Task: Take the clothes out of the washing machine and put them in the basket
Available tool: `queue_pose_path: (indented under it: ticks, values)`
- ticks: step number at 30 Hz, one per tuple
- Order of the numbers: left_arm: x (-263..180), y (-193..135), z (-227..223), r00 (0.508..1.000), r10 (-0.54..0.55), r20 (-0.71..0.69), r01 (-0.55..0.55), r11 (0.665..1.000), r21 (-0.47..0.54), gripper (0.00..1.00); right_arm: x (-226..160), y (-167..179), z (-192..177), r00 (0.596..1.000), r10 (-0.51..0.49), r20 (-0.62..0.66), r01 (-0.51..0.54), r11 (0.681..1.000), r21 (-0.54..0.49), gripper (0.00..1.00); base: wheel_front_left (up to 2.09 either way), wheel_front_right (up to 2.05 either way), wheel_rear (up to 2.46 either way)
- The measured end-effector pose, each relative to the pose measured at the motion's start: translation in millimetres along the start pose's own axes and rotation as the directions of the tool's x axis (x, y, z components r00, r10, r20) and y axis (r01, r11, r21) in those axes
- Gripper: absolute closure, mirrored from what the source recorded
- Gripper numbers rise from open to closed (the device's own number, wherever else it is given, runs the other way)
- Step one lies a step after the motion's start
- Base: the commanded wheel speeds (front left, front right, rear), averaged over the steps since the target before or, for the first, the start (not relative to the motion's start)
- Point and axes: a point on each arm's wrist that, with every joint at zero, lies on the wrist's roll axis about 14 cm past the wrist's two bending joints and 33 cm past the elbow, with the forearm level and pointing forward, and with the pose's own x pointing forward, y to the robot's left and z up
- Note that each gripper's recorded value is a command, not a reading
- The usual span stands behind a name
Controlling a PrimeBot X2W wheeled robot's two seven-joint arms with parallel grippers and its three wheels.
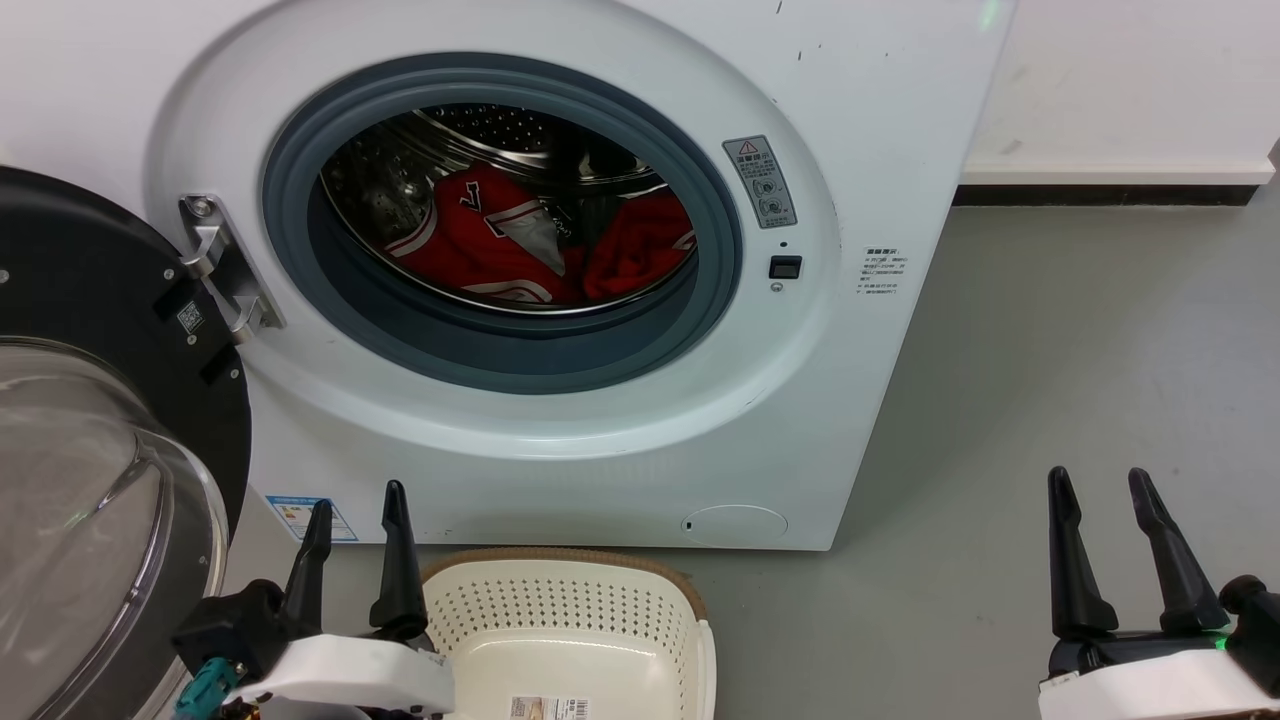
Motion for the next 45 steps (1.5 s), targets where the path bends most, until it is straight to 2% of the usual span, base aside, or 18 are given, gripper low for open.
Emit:
queue_pose_path:
  ticks: [27, 45]
  values:
    - [-6.7, -5.5, 1.5, 0.998, -0.040, 0.038, 0.032, 0.978, 0.206, 0.00, -6.9, 9.2, 9.8, 0.998, 0.056, 0.038, -0.046, 0.975, -0.217, 0.00, 0.00, 0.00, 0.00]
    - [-11.5, -5.5, 1.5, 0.997, -0.050, 0.053, 0.033, 0.957, 0.289, 0.00, -10.9, 13.9, 11.3, 0.996, 0.083, 0.045, -0.066, 0.954, -0.292, 0.00, 0.00, 0.00, 0.00]
